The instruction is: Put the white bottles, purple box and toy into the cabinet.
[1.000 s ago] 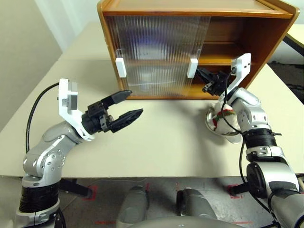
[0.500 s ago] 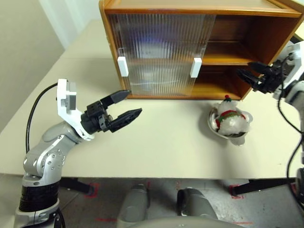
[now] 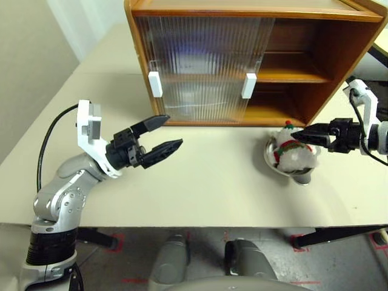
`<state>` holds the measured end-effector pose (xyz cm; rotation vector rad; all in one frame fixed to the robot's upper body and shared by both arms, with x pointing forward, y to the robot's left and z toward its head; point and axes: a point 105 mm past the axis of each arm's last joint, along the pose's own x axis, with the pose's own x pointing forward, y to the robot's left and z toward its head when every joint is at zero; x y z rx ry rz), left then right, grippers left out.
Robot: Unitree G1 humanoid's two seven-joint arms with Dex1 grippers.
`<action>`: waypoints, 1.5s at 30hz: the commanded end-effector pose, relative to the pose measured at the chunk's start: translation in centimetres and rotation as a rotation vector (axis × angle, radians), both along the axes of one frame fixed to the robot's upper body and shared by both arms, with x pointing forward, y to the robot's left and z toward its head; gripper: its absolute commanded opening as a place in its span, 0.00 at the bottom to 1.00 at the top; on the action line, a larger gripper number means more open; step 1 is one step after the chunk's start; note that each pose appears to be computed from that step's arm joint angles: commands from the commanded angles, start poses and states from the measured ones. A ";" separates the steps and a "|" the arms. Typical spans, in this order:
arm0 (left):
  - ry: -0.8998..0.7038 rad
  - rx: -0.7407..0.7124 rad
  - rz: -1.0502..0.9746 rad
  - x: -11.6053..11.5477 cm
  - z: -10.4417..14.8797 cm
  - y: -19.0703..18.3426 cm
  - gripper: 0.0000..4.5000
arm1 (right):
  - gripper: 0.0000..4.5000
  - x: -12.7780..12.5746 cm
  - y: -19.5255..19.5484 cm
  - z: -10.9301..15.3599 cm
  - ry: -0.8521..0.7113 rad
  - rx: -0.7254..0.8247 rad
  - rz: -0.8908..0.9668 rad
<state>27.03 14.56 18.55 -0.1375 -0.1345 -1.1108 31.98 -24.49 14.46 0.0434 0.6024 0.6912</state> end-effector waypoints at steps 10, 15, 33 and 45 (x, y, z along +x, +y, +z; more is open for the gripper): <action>-0.017 0.017 0.010 -0.3 -0.2 0.1 1.00 | 0.99 -1.6 -1.5 -4.4 0.163 -0.130 0.024; -0.018 0.018 0.004 -0.2 -0.3 0.0 1.00 | 0.71 -1.0 -1.6 -3.8 0.124 -0.109 0.030; -0.024 0.023 0.003 0.2 -0.1 0.2 1.00 | 0.05 3.4 -1.5 8.9 -0.235 0.163 -0.004; -0.026 0.030 0.026 0.0 0.0 0.5 1.00 | 0.05 8.3 -3.0 13.5 -0.583 0.166 -0.172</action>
